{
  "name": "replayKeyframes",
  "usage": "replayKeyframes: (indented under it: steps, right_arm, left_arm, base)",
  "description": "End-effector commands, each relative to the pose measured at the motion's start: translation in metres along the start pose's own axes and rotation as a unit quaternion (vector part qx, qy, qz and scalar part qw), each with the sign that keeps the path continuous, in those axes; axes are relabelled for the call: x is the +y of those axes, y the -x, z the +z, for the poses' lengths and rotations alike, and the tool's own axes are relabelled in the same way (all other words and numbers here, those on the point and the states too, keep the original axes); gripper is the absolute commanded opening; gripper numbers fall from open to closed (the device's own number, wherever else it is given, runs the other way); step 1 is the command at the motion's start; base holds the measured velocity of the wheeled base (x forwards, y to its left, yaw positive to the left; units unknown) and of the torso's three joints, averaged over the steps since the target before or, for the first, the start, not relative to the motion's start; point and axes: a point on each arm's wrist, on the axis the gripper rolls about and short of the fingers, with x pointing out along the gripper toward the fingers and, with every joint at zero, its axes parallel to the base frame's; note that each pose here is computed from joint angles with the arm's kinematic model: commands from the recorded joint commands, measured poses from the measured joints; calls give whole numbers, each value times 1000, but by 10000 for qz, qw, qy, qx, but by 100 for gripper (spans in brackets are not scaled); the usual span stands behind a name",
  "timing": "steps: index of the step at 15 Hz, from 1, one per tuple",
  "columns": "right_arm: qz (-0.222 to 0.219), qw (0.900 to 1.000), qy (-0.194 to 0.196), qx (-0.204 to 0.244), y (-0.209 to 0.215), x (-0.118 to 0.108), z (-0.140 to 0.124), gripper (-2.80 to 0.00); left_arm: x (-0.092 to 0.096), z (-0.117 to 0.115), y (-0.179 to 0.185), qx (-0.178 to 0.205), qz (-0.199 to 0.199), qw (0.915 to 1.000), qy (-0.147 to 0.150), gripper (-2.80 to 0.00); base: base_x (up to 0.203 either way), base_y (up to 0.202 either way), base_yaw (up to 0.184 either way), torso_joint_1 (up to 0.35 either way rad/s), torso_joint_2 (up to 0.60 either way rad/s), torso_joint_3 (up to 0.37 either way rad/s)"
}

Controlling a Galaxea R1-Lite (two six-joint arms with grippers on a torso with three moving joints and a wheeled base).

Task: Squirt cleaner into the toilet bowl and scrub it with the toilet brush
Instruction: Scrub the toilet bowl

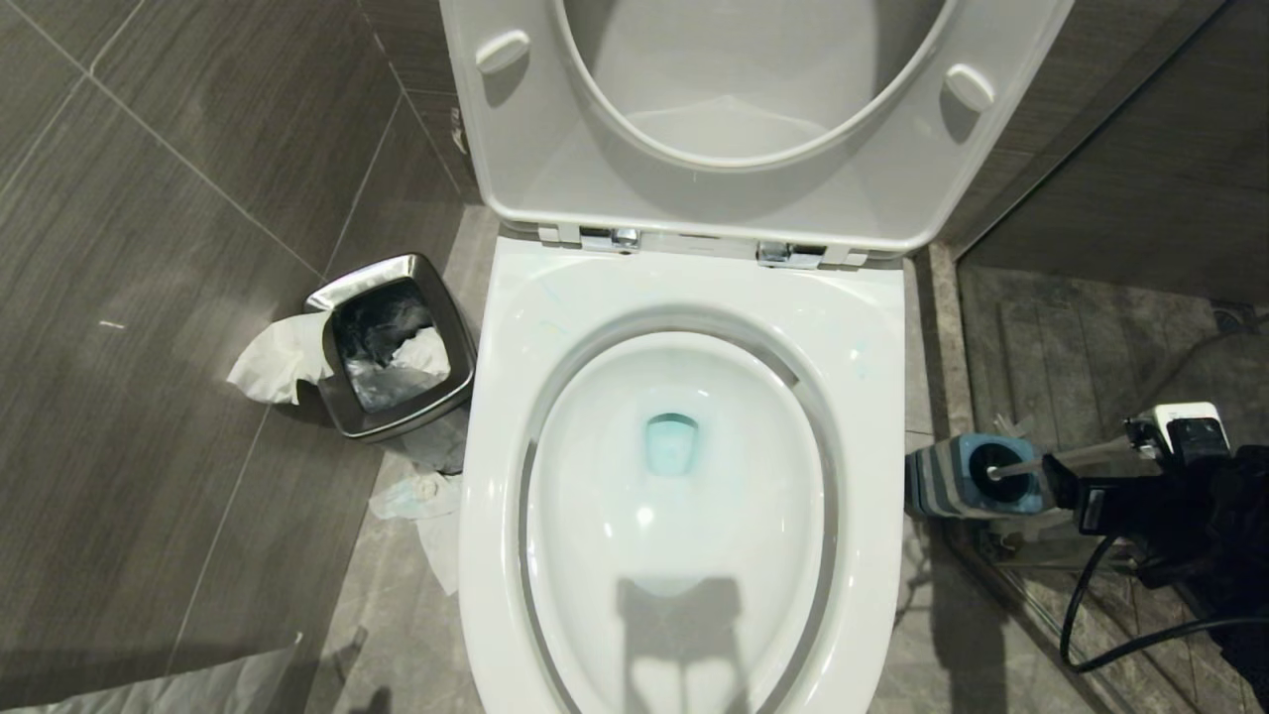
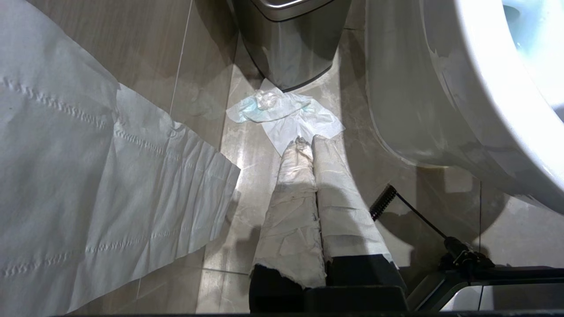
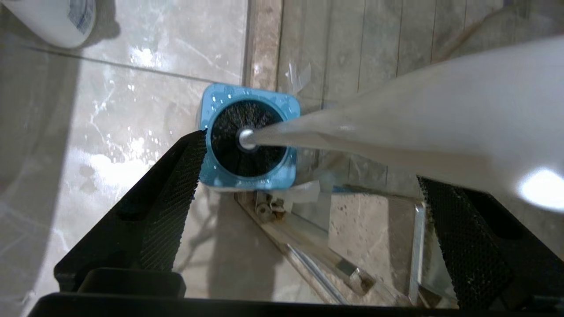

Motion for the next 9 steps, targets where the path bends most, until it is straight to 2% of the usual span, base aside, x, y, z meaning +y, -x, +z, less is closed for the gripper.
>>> replayKeyframes:
  steps: [1,9]
  right_arm:
    - [56,9999,36,133,-5,3,-10,0]
    - [119,9996,63,245,-8,5,-16,0]
  left_arm:
    - [0,-1,0,18,-4,10000,-2,-280]
    - [0,-1,0,18,4,10000,-2,-280]
  base:
    - [0,0,0,0,0,0]
    - [0,0,0,0,0,0]
